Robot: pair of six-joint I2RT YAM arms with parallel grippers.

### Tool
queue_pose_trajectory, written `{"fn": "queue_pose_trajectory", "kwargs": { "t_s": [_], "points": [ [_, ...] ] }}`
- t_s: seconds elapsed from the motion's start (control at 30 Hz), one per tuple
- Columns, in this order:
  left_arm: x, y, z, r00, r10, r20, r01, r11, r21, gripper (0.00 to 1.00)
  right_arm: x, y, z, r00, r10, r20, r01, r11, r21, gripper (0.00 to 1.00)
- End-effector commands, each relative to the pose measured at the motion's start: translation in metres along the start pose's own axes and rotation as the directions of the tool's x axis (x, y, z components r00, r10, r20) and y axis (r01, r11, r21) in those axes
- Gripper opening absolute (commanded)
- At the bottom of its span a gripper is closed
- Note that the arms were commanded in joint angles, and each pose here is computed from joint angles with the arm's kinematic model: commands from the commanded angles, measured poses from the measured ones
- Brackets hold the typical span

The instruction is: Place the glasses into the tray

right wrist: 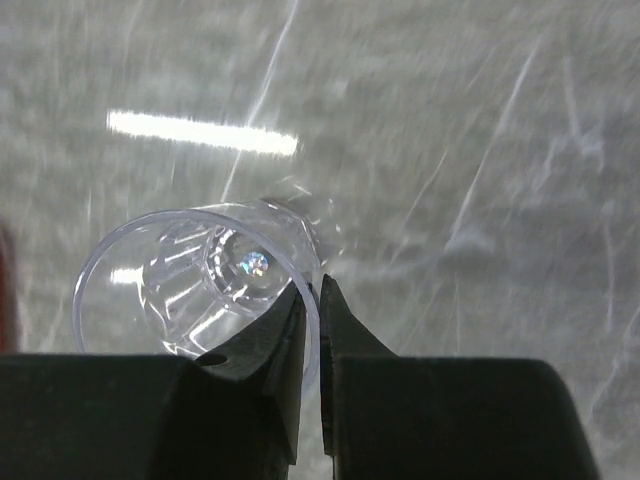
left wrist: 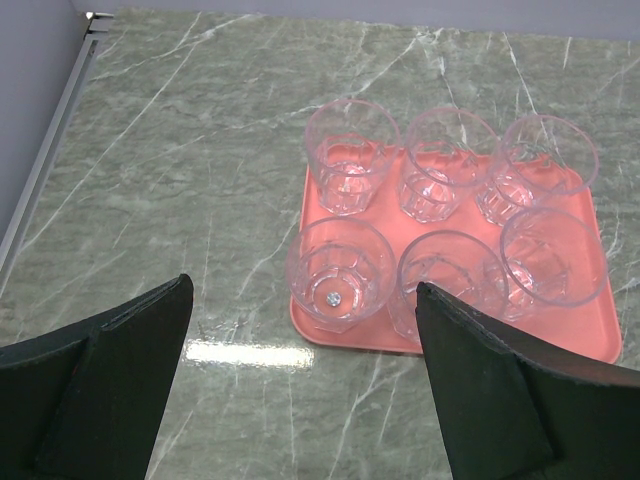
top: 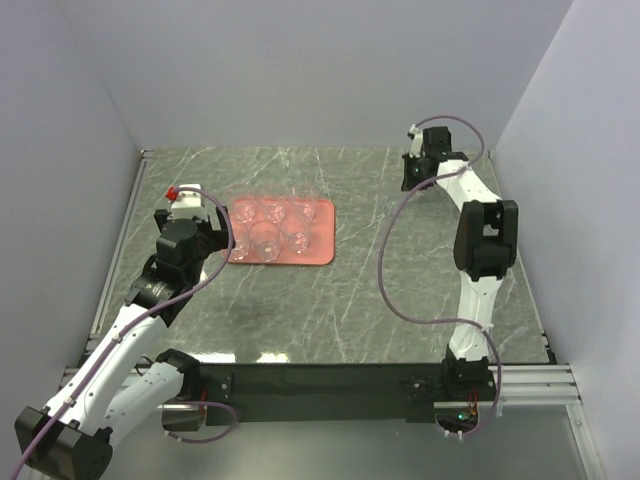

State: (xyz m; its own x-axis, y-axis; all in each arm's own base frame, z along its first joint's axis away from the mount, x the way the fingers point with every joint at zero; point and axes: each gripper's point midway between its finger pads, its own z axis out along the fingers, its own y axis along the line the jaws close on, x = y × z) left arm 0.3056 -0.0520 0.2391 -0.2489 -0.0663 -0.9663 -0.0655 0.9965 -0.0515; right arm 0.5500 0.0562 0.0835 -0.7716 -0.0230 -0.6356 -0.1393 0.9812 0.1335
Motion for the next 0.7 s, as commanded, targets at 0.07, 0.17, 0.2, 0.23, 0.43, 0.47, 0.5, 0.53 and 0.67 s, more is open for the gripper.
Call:
{"fn": "queue_pose_trajectory", "kwargs": {
  "t_s": [0.07,0.17,0.2,0.23,0.43,0.47,0.5,0.53,0.67],
  "points": [
    [-0.018,-0.002,-0.003,0.998,-0.024,0.057,0.023,1.0,0.02,0.99,-0.01,0.038,-0.069,0.983,-0.128,0.133,0.149,0.974,-0.168,0.0],
    [-0.019,-0.001,-0.005,0.998,-0.027,0.064,0.026,1.0,0.016,0.99,-0.002,0.06,-0.093,0.972,-0.16,0.169,0.202,0.941,-0.271,0.0],
    [-0.019,0.0,-0.005,0.997,-0.028,0.066,0.027,1.0,0.014,0.99,0.001,0.066,-0.099,0.969,-0.168,0.179,0.216,0.93,-0.298,0.0],
    [-0.019,0.001,-0.006,0.997,-0.028,0.067,0.028,1.0,0.012,0.99,0.004,0.075,-0.105,0.966,-0.177,0.188,0.233,0.911,-0.34,0.0],
    [-0.019,0.0,-0.006,0.997,-0.03,0.068,0.029,0.999,0.015,0.99,0.031,0.106,-0.126,0.936,-0.277,0.216,0.345,0.841,-0.417,0.0],
    [-0.02,0.001,-0.007,0.997,-0.031,0.07,0.03,0.999,0.014,0.99,0.038,0.116,-0.129,0.925,-0.309,0.22,0.377,0.82,-0.432,0.0],
    [-0.018,0.0,-0.006,0.997,-0.03,0.067,0.029,0.999,0.015,0.99,0.041,0.121,-0.13,0.92,-0.321,0.225,0.39,0.81,-0.439,0.0],
    [-0.02,0.0,-0.006,0.997,-0.031,0.07,0.03,0.999,0.015,0.99,0.047,0.126,-0.13,0.911,-0.343,0.227,0.41,0.796,-0.445,0.0],
    [-0.017,0.0,-0.005,0.998,-0.027,0.062,0.027,1.0,0.012,0.99,0.056,0.152,-0.135,0.881,-0.402,0.25,0.473,0.751,-0.461,0.0]
  ]
}}
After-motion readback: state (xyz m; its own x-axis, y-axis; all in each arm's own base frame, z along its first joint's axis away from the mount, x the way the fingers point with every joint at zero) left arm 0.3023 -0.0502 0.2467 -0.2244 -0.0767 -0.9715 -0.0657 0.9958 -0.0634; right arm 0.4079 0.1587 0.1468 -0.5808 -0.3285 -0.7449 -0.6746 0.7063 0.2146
